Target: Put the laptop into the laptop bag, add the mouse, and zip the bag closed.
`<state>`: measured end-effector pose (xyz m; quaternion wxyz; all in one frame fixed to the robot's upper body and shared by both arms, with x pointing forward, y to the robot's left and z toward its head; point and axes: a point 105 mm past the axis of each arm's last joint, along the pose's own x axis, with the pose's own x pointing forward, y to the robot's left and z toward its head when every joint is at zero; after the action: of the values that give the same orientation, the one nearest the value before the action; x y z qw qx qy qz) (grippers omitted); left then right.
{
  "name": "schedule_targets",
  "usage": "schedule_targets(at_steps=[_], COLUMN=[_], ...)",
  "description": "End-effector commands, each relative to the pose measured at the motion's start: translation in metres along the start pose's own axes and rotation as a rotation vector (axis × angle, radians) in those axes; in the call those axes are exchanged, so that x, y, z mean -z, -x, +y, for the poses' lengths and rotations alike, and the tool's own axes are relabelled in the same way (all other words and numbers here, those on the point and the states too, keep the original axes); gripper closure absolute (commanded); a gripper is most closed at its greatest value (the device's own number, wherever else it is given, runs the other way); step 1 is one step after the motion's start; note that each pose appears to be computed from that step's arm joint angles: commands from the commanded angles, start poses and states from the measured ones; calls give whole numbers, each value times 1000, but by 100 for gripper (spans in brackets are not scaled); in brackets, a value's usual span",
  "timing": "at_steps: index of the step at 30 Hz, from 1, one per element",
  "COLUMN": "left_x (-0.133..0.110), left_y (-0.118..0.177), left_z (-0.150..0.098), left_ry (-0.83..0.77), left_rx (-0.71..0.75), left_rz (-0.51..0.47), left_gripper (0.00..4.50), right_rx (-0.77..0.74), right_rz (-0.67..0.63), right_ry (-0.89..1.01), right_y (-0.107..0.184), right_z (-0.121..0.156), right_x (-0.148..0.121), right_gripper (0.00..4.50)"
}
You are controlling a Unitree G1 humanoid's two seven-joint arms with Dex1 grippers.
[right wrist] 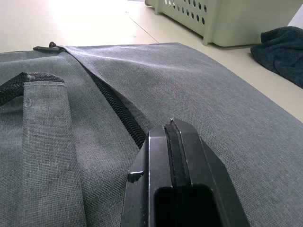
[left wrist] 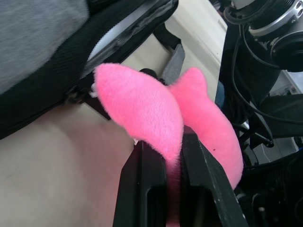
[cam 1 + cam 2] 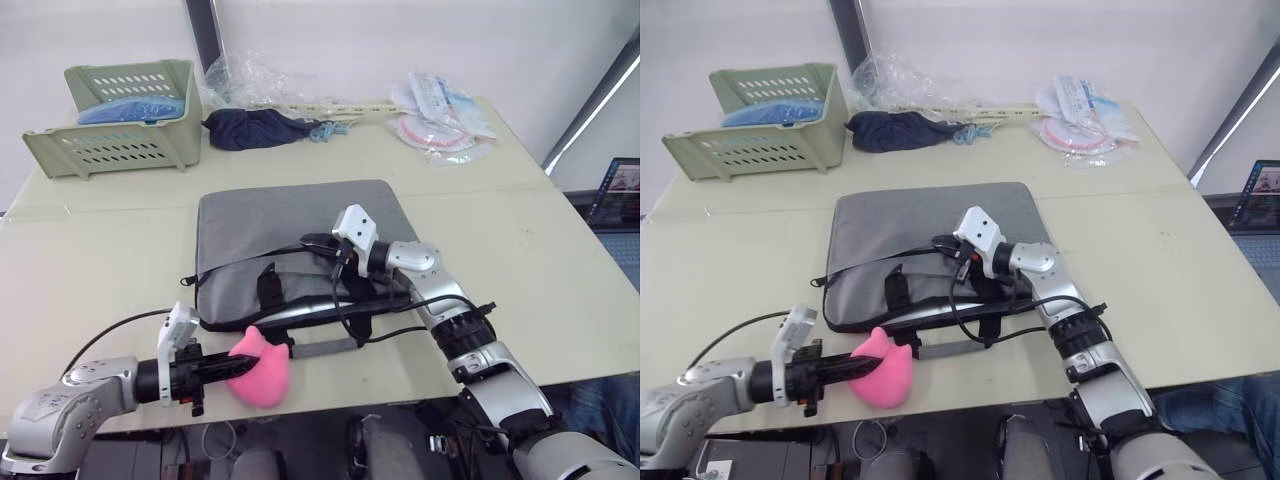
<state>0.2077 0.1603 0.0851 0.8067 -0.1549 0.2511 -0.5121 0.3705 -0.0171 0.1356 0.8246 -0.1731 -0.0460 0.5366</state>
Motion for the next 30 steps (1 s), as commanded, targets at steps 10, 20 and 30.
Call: schedule_targets(at_steps=[10,20,30], left_x=[3,-2,-10], left_y=[-40,-69,-79], left_z=[-27,-35,-45], left_ry=[-63,-108,-101], left_rx=[94,155,284], left_rz=[-28,-29,3], left_gripper=[446,446,446], right_rx=[29,28,31], right_rz=[251,257,264], right_ry=[-132,-132,-131], right_y=[18,19,20], right_z=[13,12,11], right_x=[76,77,79], right_gripper=[450,450,450])
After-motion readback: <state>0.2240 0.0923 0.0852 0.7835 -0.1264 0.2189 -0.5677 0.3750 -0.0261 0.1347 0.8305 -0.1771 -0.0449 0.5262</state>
